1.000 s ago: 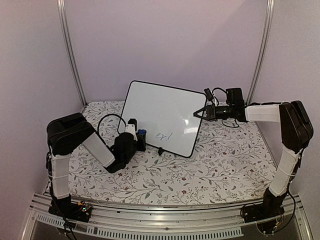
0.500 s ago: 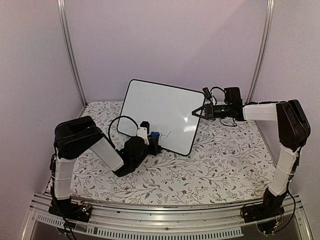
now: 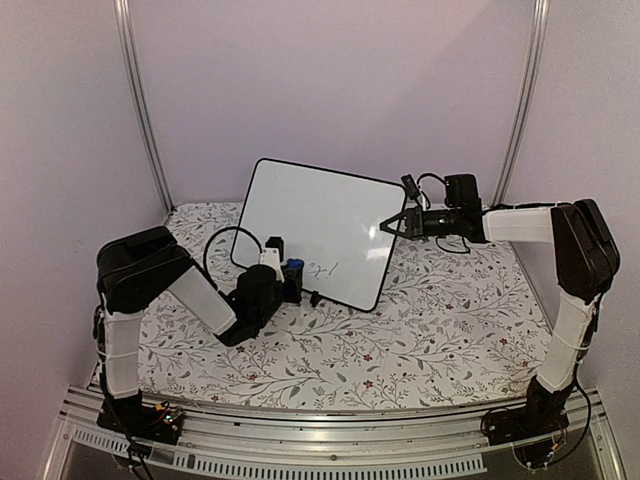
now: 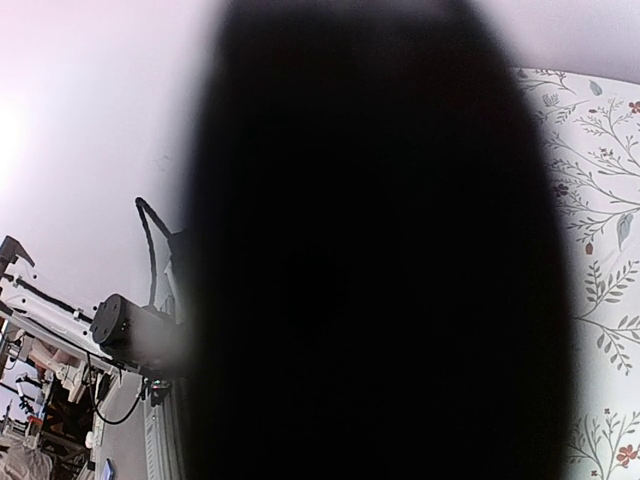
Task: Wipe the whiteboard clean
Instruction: Erase the center of the whiteboard.
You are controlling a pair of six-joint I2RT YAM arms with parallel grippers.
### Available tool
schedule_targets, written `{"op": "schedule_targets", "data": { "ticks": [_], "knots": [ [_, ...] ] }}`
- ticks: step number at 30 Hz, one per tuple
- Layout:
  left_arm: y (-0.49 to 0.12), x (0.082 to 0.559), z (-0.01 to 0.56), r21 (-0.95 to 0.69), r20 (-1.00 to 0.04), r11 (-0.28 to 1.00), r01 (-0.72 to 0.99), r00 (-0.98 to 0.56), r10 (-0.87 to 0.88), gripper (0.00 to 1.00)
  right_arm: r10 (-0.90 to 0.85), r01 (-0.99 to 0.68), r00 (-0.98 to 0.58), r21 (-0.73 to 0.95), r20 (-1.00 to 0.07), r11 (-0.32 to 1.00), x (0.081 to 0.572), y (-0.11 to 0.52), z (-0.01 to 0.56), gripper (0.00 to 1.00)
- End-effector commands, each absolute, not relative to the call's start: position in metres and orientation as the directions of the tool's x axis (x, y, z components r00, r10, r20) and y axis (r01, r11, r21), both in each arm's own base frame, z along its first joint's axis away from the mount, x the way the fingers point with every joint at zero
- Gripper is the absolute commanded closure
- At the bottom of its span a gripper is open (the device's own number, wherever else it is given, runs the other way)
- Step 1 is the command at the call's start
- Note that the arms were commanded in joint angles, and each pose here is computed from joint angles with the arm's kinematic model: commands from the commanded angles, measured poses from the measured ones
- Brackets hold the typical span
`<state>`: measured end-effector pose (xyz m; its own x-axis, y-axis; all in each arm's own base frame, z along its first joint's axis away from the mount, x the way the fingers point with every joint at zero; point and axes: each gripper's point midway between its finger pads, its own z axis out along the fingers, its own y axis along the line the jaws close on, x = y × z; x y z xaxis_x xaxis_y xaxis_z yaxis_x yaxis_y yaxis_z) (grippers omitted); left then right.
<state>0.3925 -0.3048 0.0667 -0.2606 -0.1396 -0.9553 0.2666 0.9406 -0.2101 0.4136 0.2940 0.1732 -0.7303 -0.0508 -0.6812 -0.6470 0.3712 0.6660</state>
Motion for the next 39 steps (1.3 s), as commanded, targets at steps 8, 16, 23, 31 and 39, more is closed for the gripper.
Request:
{"op": "schedule_targets", "data": {
  "ticks": [8,16,23,31,39],
  "knots": [
    [-0.319,0.396,0.037,-0.167,-0.937,0.935,0.313,-0.346,-0.052,1.00,-0.220,-0.488,-0.872,0.808,-0.437,0.330,0.347,0.317,0.114,0.99],
    [-0.376,0.374,0.035,-0.148,-0.945,0.870,0.469,-0.328,0.016,1.00,-0.224,-0.483,-0.874,0.810,-0.430,0.331,0.346,0.317,0.111,0.99],
    [-0.354,0.375,0.022,-0.143,-0.933,0.911,0.387,-0.359,0.006,1.00,-0.228,-0.485,-0.873,0.809,-0.430,0.333,0.346,0.317,0.110,0.99],
    [-0.270,0.403,0.024,-0.104,-0.932,0.982,0.155,-0.361,-0.042,1.00,-0.230,-0.487,-0.872,0.808,-0.432,0.331,0.346,0.317,0.110,0.99],
    [-0.282,0.411,0.033,-0.125,-0.937,0.969,0.214,-0.346,-0.044,1.00,-0.230,-0.486,-0.873,0.808,-0.430,0.332,0.346,0.317,0.110,0.99]
  ]
}}
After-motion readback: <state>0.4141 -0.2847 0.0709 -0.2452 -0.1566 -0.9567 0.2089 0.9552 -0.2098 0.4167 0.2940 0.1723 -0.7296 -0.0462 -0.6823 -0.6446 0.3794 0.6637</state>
